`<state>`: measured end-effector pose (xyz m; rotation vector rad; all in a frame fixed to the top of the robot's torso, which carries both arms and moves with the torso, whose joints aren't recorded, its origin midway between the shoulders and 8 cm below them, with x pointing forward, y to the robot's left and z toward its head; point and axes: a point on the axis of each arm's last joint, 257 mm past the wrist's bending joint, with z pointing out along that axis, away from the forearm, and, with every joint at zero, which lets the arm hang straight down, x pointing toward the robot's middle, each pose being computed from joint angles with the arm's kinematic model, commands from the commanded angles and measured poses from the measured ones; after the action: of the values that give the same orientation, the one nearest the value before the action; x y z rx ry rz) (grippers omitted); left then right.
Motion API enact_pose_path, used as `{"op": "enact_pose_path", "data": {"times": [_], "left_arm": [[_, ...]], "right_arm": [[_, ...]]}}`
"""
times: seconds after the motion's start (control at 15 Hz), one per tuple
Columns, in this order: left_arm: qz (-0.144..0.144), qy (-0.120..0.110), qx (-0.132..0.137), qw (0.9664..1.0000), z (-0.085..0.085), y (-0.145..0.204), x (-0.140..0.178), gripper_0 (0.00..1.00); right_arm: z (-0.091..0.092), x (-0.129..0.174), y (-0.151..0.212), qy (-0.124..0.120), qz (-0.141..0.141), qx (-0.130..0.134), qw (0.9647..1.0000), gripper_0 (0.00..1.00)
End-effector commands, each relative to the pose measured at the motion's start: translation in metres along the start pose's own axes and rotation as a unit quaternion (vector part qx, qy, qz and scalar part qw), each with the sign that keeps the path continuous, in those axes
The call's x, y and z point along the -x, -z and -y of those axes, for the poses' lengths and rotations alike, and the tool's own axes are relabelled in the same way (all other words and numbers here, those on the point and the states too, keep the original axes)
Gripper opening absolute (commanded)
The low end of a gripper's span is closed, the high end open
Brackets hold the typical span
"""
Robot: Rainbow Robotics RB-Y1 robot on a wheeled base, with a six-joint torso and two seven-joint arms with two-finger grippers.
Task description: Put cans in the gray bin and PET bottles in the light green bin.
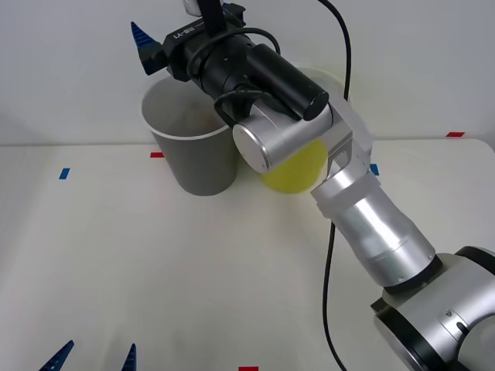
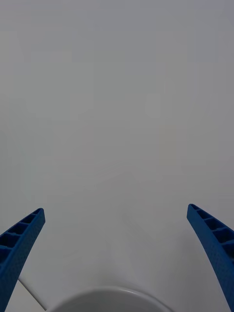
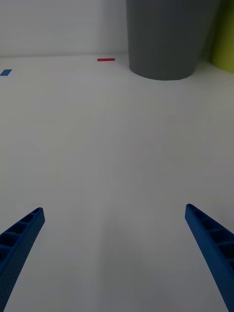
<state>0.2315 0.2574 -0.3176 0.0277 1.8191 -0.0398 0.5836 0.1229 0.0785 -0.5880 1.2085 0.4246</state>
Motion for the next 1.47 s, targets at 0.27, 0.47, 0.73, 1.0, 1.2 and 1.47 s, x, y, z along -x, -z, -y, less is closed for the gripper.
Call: {"op": "enact_pose_path", "data": {"times": [0.27, 0.47, 0.73, 1.0, 1.2, 1.47], "left_arm": [[0.0, 0.0, 0.0, 1.0, 0.0, 0.0, 0.0, 1.0], [0.0, 0.0, 0.0, 1.0, 0.0, 0.0, 0.0, 1.0], [0.0, 0.0, 0.0, 1.0, 0.0, 0.0, 0.0, 1.0], [0.0, 0.0, 0.0, 1.0, 0.0, 0.0, 0.0, 1.0], [0.0, 0.0, 0.0, 1.0, 0.0, 0.0, 0.0, 1.0], [0.0, 0.0, 0.0, 1.0, 0.0, 0.0, 0.0, 1.0]], "right_arm": [[0.048, 0.034, 0.065, -0.009, -0.047, -0.006, 0.9988, 1.0], [0.088, 0.036, 0.117, -0.013, -0.036, -0.033, 0.9987, 1.0], [0.151, 0.03, 0.214, 0.007, -0.038, -0.117, 0.9924, 1.0], [0.187, 0.03, 0.298, 0.025, -0.047, -0.191, 0.9801, 1.0], [0.204, 0.018, 0.349, 0.028, -0.041, -0.237, 0.9703, 1.0], [0.213, -0.015, 0.396, 0.02, -0.062, -0.279, 0.9582, 1.0]]}}
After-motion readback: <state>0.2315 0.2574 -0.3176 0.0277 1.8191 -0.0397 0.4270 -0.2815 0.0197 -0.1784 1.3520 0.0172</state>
